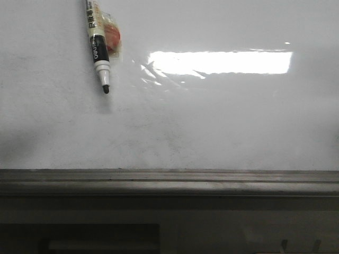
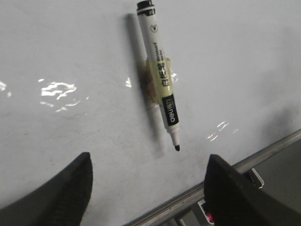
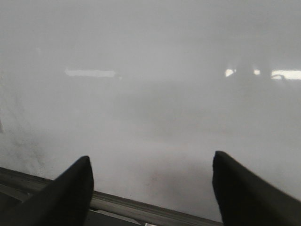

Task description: Write number 6 on whiteboard

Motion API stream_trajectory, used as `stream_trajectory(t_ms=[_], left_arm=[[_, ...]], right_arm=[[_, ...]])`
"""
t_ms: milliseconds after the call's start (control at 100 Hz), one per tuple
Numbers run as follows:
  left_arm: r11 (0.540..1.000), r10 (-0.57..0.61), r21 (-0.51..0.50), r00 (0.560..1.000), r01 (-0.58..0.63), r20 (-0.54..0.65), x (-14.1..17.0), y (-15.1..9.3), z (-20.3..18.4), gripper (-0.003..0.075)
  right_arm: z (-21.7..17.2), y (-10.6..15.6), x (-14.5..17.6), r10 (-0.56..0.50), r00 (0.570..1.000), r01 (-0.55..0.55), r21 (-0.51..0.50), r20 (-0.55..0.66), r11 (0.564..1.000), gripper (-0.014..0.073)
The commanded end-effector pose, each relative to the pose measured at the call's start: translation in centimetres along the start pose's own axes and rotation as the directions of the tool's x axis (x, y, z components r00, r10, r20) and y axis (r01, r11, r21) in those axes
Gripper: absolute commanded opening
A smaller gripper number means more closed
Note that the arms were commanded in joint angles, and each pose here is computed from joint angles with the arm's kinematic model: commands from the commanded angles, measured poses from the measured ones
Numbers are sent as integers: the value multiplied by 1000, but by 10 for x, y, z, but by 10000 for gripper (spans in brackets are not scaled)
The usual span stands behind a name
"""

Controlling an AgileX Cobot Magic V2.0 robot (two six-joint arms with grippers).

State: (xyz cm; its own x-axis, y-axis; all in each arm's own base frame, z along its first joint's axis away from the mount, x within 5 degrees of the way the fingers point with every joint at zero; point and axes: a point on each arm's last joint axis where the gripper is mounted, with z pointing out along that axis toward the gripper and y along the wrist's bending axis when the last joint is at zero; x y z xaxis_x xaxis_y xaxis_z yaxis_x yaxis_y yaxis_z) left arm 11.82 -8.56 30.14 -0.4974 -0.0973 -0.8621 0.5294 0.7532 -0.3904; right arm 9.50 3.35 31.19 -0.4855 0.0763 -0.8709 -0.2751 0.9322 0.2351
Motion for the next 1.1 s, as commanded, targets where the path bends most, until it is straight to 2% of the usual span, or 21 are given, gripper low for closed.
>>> stream_trajectory(t_ms=[0, 160, 400, 590, 660, 730, 850, 1020, 1090], left_arm=[[1000, -25, 13, 997, 24, 76, -16, -6, 13, 460], [1000, 14, 0, 999, -14, 45, -15, -16, 47, 459], [996, 66, -61, 995, -61, 79, -19, -29, 87, 459], [991, 75, -112, 995, -67, 68, -17, -25, 106, 452], [991, 76, -118, 996, -69, 55, -15, -24, 109, 400], [991, 76, -117, 996, -69, 51, -14, -24, 110, 284], [990, 84, -114, 995, -78, 52, -14, -25, 109, -25], [989, 122, -85, 991, -117, 56, -17, -28, 103, -20], [981, 189, -47, 980, -186, 60, -20, -33, 95, -20]], right_arm=[[-4, 2, -15, -4, 997, 4, 1, 78, 1000, 486], [-4, 2, -15, -4, 997, 4, 1, 78, 1000, 486], [-4, 2, -15, -4, 997, 4, 1, 78, 1000, 486], [-4, 2, -15, -6, 997, 6, 2, 78, 1000, 485], [-4, 2, -15, -6, 997, 6, 2, 78, 1000, 485], [-4, 2, -15, -6, 997, 6, 2, 78, 1000, 485], [-4, 2, -15, -9, 997, 9, 4, 77, 1000, 485], [-4, 2, -15, -9, 997, 9, 3, 75, 1000, 485], [-4, 2, -14, -11, 998, 11, 0, 69, 1000, 484]])
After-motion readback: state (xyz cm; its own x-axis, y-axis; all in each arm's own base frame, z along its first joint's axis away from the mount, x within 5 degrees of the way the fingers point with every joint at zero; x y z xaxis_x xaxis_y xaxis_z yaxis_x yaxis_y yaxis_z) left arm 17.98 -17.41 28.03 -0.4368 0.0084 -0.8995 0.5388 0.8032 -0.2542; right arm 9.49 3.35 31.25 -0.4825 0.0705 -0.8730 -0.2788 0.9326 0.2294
